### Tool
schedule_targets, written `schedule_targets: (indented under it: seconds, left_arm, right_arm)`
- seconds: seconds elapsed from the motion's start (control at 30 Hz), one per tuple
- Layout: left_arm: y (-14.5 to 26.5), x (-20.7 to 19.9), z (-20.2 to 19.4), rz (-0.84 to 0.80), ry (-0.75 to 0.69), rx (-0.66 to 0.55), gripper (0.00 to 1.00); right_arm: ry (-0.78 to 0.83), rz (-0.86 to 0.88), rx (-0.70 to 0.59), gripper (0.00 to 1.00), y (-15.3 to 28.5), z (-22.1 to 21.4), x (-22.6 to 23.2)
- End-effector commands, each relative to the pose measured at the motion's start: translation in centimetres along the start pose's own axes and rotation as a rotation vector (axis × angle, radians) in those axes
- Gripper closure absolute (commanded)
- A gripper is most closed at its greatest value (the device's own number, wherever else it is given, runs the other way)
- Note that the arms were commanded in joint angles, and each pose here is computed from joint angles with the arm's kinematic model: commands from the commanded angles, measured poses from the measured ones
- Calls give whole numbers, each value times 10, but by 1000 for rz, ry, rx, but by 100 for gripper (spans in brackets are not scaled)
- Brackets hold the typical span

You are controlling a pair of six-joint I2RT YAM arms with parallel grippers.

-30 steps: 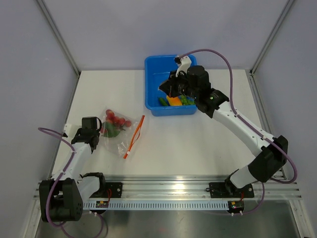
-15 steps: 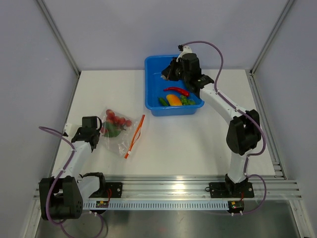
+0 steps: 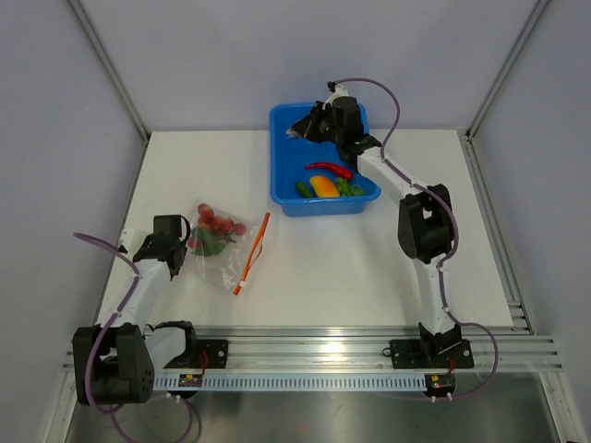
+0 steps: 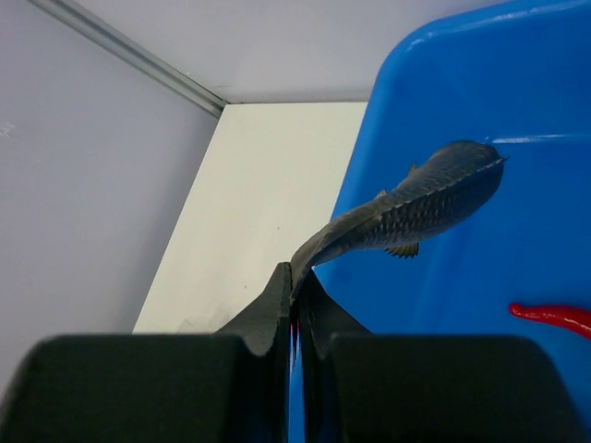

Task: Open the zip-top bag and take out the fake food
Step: Place the fake fish in the bin, then pick up the fake fruit from the zipper food storage bag.

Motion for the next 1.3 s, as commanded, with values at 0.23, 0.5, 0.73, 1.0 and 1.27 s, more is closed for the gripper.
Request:
schedule_targets:
  seconds: [0.23,0.5,0.73,1.0,1.27]
  left_arm:
    - [5,-14,9,-44,34,-19,100]
    - [6,-14,9,-56,40,-23,100]
    - [7,-15,9,-59,35,-18,100]
    - [8,-17,7,-68,30,-2,100]
    - [9,-16,8,-57,29,-4,100]
  right_arm:
    - [3,-21,-17,68,-6,0,-16]
    - [76,-56,-26,43,29,15,-1]
    - [105,3,-40,35,77,28,34]
    - [62,-11,60,43,130,1,43]
    - [95,64,85,45,183,-48,67]
Point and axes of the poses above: each gripper's point midway between its finger pads, its own y axis back along the fingers, its own x axis along the line the jaws close on, z = x × y, the point moved 2 cm from there along y, back along the fingers, and after that the axes turned 4 degrees about -y, right-handed, at the moved point
